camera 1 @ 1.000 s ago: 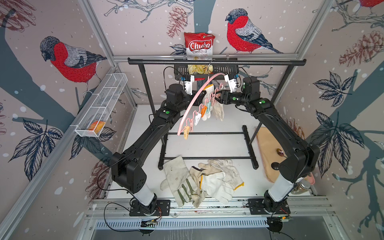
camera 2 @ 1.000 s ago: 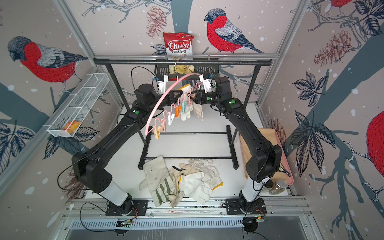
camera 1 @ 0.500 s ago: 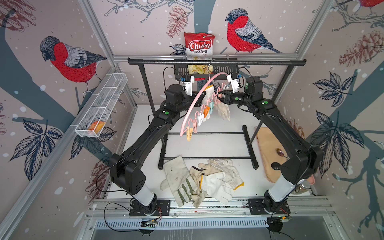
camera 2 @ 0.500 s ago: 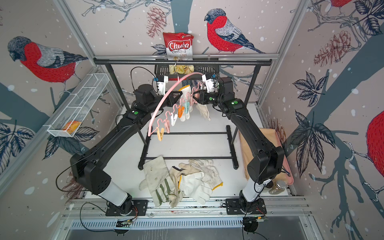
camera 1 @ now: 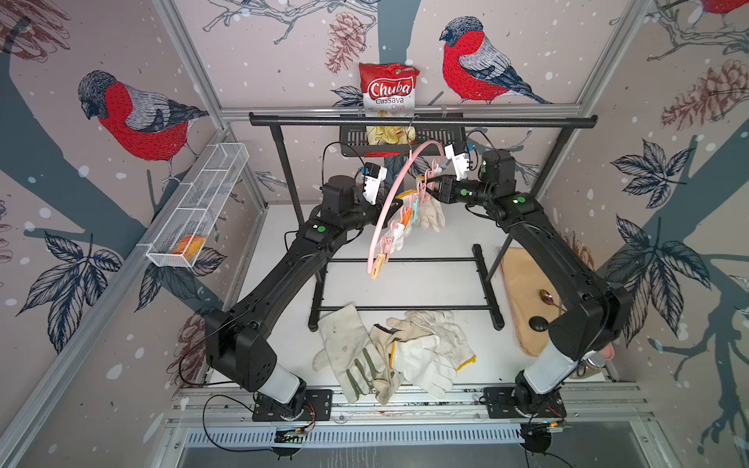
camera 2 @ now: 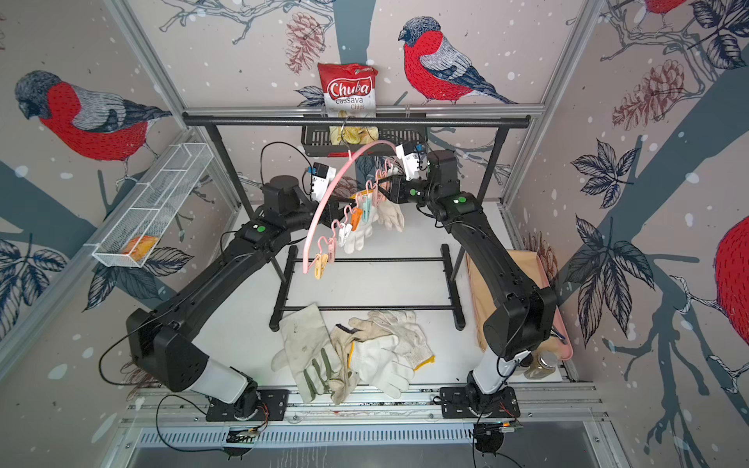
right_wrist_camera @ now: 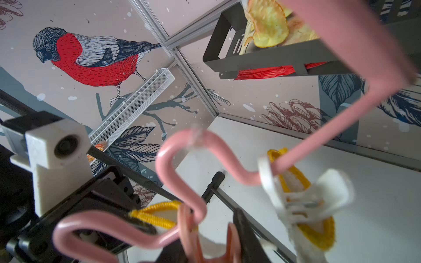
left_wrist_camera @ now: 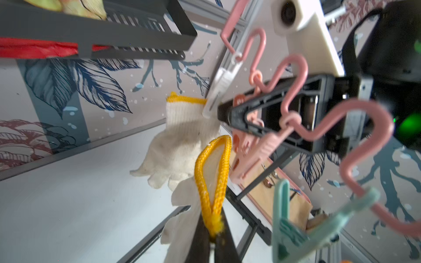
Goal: Clip the gloves onto a hanger to dry
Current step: Open the clamp at the hanger.
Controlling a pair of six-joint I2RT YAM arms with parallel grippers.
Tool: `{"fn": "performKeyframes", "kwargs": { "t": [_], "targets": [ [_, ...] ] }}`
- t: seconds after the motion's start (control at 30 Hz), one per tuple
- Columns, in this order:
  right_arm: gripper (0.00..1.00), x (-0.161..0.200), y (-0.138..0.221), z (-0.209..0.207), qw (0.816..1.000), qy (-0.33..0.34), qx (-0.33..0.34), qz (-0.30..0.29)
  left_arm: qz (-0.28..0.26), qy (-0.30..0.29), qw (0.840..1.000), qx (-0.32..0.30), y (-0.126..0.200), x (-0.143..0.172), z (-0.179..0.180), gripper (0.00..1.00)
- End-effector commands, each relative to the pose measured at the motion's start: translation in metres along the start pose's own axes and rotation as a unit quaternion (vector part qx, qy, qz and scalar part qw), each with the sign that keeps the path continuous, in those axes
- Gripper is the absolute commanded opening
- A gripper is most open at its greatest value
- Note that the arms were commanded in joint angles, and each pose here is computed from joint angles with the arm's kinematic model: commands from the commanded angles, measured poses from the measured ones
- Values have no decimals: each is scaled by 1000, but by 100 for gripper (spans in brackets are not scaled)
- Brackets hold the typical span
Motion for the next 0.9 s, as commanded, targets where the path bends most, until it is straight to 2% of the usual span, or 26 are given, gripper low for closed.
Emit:
{"fn": "performKeyframes", "kwargs": {
  "t": [0.0,0.37,0.57,0.87],
  "targets": [
    [22,-5,3,7,1000,19,-15,-6,8,-56,997,57,2,5,-15,0],
    [17,-6,4,10,1000,23,-20,-8,10,-74,989,126,-21,8,-16,0],
    [17,-4,6,11,999,27,-21,-10,21,-92,988,122,-30,16,-9,0],
    [16,-6,11,15,999,38,-24,-15,-15,-176,974,140,-34,15,-10,0]
  ]
}}
Point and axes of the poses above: each gripper's point midway between its finger pads, its own y axis back along the fingers, its own z axis along the line the jaws close on, x = y × z, the point moved 5 cm from there along y, back along the fingers, and after that the axes turned 4 degrees about -y, right-handed, at the moved point
